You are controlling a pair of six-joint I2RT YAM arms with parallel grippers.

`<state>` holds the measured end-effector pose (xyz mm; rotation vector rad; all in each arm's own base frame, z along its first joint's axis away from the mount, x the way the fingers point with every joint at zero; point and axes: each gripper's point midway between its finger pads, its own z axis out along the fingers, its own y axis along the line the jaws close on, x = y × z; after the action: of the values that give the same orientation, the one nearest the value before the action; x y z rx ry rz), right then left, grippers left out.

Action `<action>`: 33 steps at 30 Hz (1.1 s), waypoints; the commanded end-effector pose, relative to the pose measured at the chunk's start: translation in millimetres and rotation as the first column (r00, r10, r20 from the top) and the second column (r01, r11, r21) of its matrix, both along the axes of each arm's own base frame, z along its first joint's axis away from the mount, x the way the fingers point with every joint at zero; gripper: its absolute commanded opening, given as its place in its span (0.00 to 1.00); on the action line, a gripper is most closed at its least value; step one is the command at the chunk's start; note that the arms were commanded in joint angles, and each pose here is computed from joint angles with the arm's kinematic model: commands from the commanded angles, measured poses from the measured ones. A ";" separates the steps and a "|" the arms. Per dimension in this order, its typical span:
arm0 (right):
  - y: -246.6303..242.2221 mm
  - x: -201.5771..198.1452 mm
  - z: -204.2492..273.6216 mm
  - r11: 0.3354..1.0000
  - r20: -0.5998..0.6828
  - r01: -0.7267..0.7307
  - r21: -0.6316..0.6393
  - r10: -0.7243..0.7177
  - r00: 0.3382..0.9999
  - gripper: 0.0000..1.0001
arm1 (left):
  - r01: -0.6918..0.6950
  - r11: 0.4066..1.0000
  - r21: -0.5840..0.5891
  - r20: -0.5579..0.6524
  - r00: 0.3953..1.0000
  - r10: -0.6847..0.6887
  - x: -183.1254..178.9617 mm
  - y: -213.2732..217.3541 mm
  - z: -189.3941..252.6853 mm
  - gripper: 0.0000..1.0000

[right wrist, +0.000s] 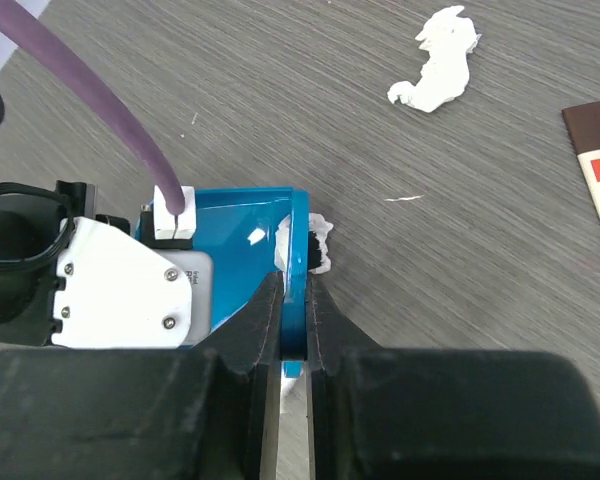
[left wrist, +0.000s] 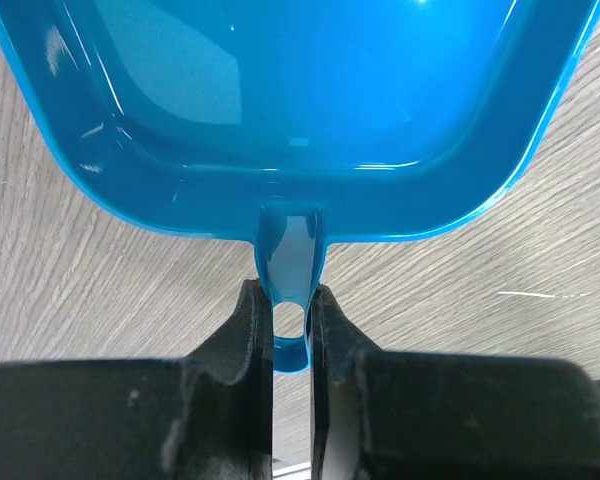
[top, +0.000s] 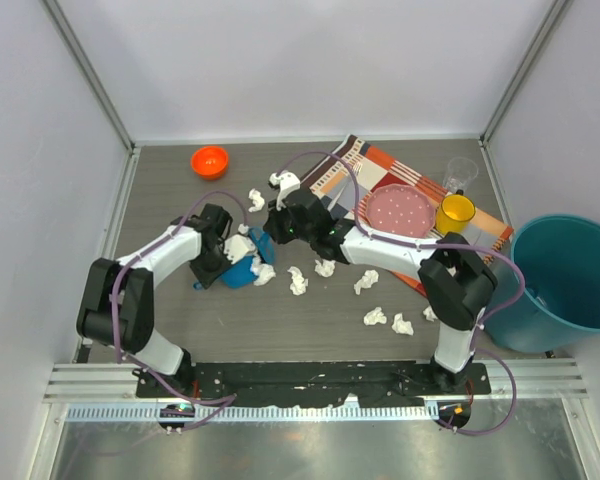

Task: Sweep away the paper scraps from the table

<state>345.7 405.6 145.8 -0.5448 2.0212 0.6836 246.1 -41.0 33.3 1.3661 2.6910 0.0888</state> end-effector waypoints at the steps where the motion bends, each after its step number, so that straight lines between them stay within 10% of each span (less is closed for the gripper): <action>1: 16.1 -19.7 50.7 0.983 0.009 -0.057 0.177 0.057 0.998 0.01 | -0.023 0.999 -0.024 0.054 0.998 0.024 17.7 -5.3 5.2 0.00; 13: 14.3 -12.2 80.8 0.974 0.041 0.013 0.225 -0.023 0.999 0.01 | -0.001 0.992 -0.124 0.024 1.000 0.004 13.6 -24.2 8.8 0.00; 23: -59.7 -0.4 99.2 0.978 0.133 0.207 0.031 -0.209 0.969 0.01 | 0.079 0.987 -0.138 0.031 0.997 -0.075 -2.0 -20.7 9.5 0.00; 33: -58.6 -76.3 47.7 0.999 -0.201 0.054 -0.006 -0.054 0.978 0.01 | 0.075 0.995 -0.067 -0.008 0.997 -0.075 -11.2 3.9 11.7 0.00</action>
<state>316.4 339.1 218.3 -0.3624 2.0715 0.5788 240.5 -53.7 38.4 1.4159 2.6140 -0.0535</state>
